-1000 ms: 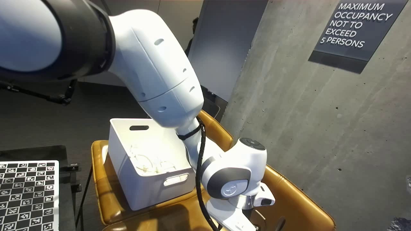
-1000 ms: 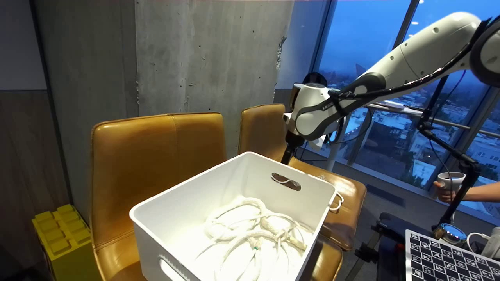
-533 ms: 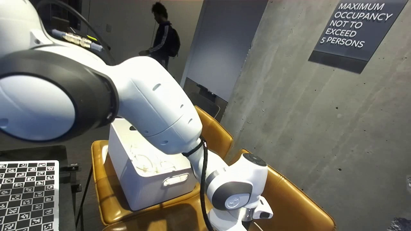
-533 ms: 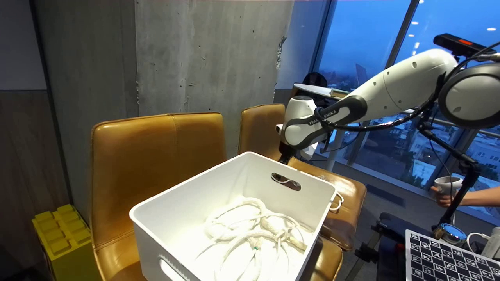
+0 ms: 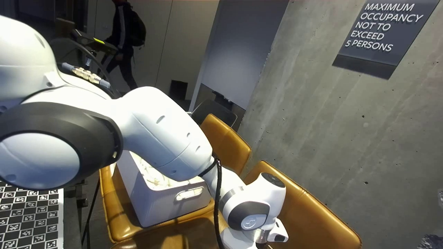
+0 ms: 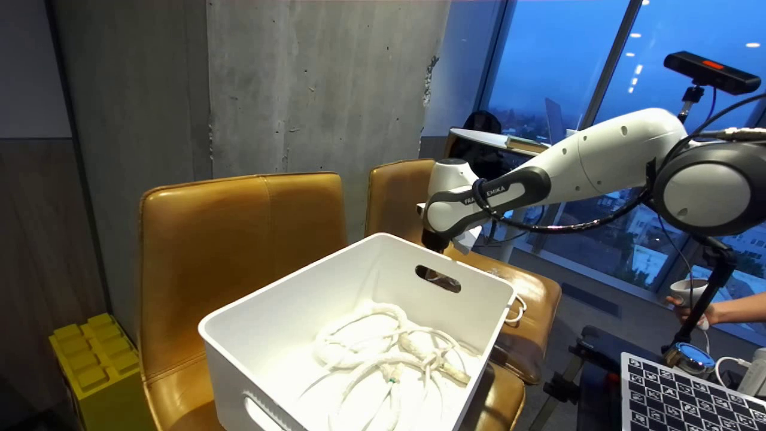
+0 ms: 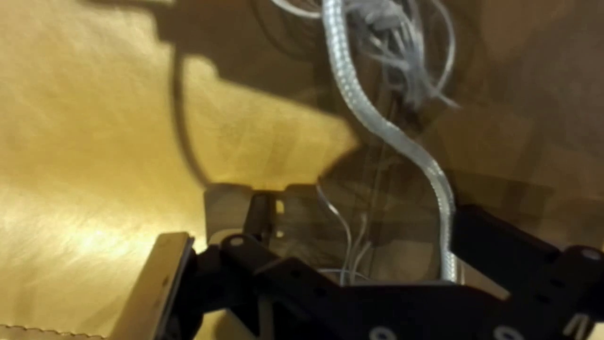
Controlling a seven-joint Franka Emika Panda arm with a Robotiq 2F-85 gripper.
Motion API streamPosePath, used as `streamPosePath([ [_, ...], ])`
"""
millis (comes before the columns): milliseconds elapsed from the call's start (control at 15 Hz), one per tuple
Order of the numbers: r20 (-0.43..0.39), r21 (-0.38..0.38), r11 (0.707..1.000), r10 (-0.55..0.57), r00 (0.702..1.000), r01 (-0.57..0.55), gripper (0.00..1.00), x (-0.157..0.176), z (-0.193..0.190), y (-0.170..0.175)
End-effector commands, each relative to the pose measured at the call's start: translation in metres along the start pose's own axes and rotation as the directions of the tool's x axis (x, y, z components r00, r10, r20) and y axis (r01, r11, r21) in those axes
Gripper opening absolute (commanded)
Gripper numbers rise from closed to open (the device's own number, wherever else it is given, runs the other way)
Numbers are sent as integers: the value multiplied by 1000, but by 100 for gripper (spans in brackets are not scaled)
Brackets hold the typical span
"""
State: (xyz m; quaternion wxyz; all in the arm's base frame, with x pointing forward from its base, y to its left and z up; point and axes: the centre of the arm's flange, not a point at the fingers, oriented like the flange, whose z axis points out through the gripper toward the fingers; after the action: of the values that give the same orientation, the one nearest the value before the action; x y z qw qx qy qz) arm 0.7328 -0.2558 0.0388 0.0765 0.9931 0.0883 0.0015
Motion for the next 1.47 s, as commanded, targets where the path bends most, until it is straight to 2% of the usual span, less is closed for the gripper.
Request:
streamPosePath([
  [0, 16, 37, 999, 20, 1000, -21, 69, 17, 21, 9],
  [600, 50, 40, 999, 2, 999, -4, 1, -3, 31, -10],
  [1067, 73, 49, 999, 8, 997, -12, 0, -8, 23, -3],
  [1400, 38, 57, 998, -7, 999, 5, 0, -6, -7, -7],
])
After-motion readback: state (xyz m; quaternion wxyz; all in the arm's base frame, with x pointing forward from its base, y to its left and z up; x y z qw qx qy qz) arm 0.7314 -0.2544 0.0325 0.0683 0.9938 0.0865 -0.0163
